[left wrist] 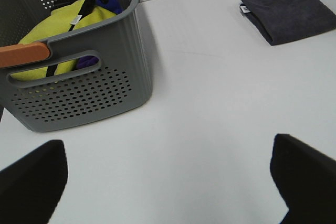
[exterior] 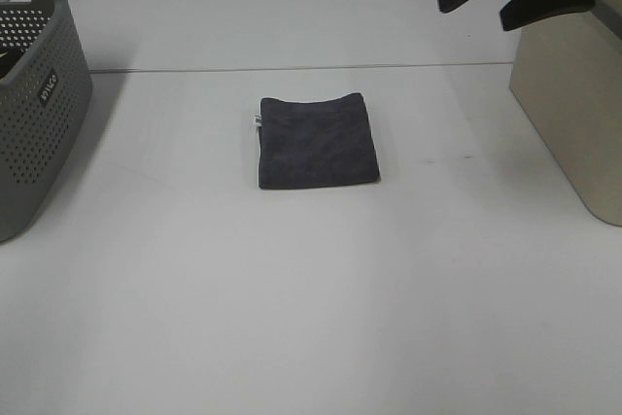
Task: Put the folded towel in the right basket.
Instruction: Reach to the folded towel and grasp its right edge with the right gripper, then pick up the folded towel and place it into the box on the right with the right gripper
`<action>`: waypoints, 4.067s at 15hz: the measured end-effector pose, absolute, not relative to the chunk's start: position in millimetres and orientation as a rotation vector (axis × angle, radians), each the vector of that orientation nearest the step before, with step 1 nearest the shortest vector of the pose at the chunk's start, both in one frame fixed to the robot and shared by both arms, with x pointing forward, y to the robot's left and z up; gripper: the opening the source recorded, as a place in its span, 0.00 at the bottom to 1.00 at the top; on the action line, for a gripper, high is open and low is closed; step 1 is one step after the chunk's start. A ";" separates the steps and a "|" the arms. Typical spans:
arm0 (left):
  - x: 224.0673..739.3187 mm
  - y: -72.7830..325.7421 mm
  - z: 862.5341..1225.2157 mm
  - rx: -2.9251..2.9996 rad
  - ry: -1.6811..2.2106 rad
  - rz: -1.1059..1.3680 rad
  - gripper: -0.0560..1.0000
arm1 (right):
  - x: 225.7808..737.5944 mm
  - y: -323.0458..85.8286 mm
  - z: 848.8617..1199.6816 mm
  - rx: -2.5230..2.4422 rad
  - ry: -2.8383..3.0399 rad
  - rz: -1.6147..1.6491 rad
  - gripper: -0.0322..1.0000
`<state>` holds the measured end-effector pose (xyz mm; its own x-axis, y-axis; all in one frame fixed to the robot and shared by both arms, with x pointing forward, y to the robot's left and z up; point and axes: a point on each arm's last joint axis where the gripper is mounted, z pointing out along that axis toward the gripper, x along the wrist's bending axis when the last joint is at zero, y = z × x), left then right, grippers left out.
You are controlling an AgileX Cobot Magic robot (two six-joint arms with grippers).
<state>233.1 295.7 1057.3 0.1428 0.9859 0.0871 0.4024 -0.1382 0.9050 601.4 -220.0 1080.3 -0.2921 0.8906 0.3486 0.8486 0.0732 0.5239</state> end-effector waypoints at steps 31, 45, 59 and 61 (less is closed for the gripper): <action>233.1 295.7 1057.3 1.661 1.358 0.970 0.99 | 733.4 -128.8 868.8 2.039 2.501 0.924 0.08; 233.1 295.7 1057.3 1.661 1.358 0.970 0.99 | 673.1 -169.4 1127.0 1.493 2.326 0.850 0.07; 233.1 295.7 1057.3 1.661 1.358 0.970 0.99 | 650.7 -405.7 1179.3 1.951 1.603 0.771 0.07; 233.1 295.7 1057.3 1.661 1.358 0.970 0.99 | 654.2 -424.1 1166.9 2.016 1.569 0.772 0.07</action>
<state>233.1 295.7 1057.3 0.1428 0.9859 0.0871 0.4024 -0.1382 0.9050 654.2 -424.1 1166.9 0.1888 0.9712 0.1450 0.7076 -0.2369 0.6657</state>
